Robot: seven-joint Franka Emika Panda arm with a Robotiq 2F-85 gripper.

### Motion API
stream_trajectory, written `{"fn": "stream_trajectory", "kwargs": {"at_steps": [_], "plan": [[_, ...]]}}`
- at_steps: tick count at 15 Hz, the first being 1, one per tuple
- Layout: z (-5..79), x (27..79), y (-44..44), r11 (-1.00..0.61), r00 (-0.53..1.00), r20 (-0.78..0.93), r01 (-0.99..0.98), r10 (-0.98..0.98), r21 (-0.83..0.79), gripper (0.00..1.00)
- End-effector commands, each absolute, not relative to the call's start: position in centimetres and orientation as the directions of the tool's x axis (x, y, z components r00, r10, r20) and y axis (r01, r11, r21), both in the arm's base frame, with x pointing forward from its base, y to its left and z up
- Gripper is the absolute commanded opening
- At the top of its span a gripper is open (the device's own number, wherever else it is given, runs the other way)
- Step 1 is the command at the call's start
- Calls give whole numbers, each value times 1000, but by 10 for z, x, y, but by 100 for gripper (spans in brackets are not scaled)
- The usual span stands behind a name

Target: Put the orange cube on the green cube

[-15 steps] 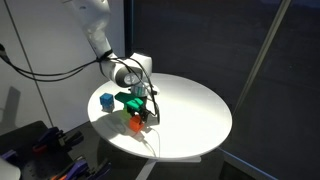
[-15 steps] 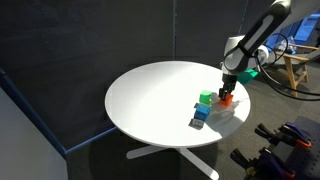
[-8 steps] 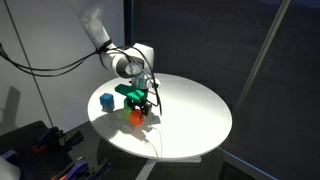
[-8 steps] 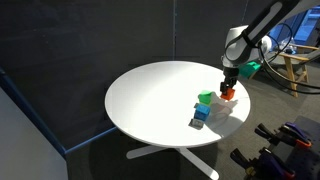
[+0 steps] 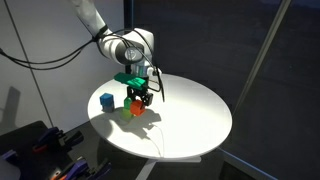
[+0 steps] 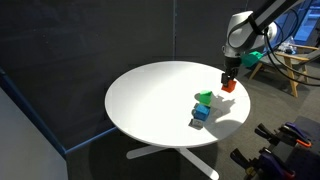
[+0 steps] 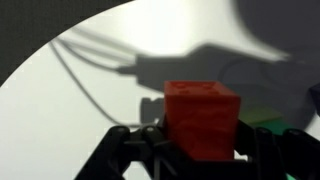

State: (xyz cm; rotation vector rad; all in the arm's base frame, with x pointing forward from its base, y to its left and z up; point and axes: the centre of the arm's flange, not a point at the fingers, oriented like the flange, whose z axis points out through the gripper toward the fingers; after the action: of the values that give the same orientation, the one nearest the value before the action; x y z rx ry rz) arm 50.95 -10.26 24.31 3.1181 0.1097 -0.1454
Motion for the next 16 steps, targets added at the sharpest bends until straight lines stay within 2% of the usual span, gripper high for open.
{"fn": "stream_trajectory", "kwargs": {"at_steps": [1, 10, 16], "plan": [[272, 506, -96, -990, 987, -86, 140, 138, 19, 23], [282, 512, -64, -923, 921, -77, 384, 381, 28, 23], [278, 513, -41, -877, 875, -95, 479, 474, 39, 23]]}}
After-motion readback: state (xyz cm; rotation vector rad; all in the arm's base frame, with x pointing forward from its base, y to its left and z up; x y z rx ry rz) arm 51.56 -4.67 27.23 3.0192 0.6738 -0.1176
